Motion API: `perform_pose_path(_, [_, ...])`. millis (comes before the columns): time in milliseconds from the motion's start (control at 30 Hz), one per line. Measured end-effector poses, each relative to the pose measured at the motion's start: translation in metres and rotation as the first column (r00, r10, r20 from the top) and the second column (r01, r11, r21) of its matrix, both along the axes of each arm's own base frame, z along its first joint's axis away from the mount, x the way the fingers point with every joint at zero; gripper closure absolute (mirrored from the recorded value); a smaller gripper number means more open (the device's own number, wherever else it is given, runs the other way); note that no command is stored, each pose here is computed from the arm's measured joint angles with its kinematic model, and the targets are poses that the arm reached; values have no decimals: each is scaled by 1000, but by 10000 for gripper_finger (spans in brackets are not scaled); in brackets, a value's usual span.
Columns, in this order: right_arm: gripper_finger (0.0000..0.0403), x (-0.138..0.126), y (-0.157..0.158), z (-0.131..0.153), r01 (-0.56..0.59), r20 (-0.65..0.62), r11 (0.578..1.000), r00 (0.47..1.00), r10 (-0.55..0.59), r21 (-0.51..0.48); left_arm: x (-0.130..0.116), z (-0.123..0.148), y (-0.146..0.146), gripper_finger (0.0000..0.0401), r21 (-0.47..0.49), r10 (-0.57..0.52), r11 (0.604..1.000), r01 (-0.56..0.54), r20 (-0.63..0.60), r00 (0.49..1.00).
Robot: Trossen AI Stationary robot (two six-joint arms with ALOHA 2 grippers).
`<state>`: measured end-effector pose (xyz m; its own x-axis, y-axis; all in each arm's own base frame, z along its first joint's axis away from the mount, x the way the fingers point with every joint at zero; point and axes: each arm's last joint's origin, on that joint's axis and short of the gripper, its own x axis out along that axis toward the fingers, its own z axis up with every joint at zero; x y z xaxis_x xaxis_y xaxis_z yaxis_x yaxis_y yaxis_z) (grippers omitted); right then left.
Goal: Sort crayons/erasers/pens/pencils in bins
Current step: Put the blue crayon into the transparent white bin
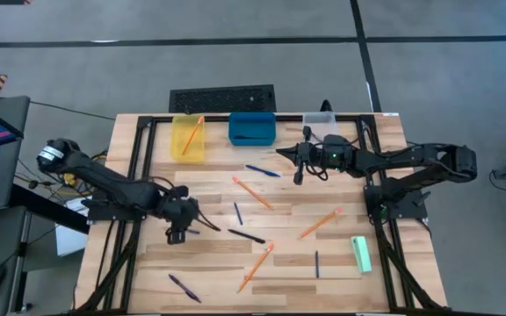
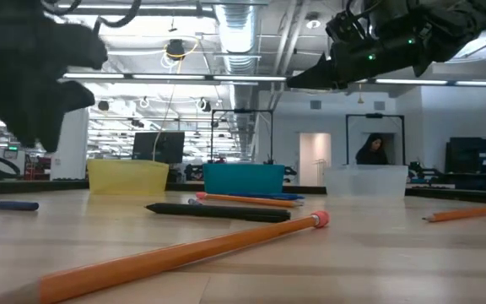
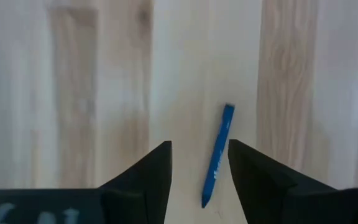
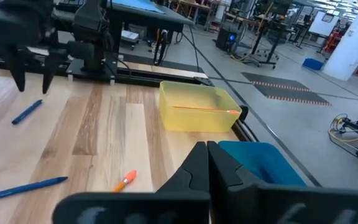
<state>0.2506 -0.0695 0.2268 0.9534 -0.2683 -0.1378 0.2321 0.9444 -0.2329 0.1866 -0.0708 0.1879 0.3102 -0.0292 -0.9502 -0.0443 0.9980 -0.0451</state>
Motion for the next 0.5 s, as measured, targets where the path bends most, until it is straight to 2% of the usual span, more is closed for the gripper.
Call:
perform_pose_path(267, [399, 0, 0, -1, -1, -7, 1000, 1000, 1, -1, 8, -34, -13, 250, 42, -47, 998, 55, -177, 983])
perform_pose_path(500, [401, 0, 0, -1, -3, -8, 1000, 1000, 3, -3, 15, -44, -17, 250, -14, -61, 998, 59, -196, 979])
